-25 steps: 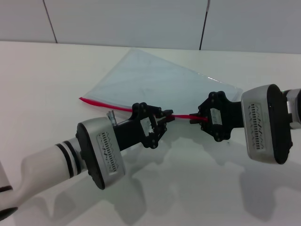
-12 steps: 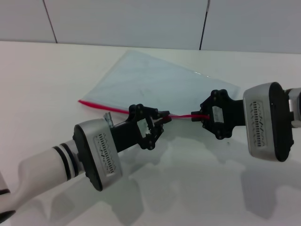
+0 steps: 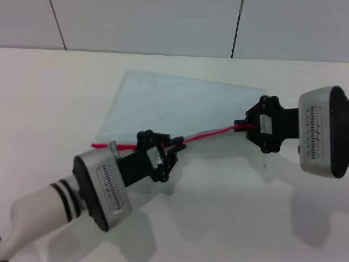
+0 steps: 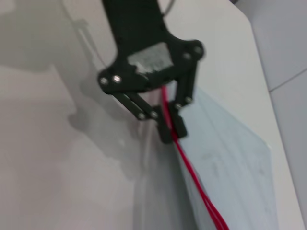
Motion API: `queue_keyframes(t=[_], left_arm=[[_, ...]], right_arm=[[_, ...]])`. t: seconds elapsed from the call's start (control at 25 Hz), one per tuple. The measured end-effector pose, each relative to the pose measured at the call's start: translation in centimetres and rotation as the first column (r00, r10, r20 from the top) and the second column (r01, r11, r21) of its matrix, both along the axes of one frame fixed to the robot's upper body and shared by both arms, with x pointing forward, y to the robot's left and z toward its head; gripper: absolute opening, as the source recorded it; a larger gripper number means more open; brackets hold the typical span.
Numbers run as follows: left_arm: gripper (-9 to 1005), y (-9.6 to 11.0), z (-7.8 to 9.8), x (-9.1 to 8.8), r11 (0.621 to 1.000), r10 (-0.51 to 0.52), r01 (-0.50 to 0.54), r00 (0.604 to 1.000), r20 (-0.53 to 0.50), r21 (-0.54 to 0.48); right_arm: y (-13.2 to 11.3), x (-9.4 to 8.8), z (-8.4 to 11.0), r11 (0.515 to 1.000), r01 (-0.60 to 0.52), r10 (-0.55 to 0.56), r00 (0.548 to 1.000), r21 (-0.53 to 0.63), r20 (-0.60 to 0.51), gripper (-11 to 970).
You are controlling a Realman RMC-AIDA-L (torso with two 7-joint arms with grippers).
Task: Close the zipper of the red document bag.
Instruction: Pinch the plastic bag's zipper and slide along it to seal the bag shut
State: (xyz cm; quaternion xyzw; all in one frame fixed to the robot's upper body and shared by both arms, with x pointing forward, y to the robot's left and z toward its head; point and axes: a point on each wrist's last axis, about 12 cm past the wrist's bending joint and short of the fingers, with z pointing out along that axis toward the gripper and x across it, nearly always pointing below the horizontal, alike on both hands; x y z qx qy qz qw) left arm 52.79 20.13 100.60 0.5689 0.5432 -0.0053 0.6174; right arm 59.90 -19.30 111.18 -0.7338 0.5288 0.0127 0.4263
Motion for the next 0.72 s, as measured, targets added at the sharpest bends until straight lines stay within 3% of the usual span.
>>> queue_keyframes(t=[0.48, 0.72], left_arm=[[79, 3.3, -2.2, -3.3, 0.982, 0.177, -0.181, 0.981, -0.083, -0.044], [79, 4.1, -2.3, -3.9, 0.969, 0.230, -0.237, 0.969, -0.088, -0.074]], right_arm=[[-3.2, 1.0, 0.5, 0.989, 0.143, -0.144, 0.989, 0.048, 0.016, 133], [-4.3, 1.2, 0.1, 0.977, 0.208, -0.210, 0.977, 0.052, 0.030, 136]])
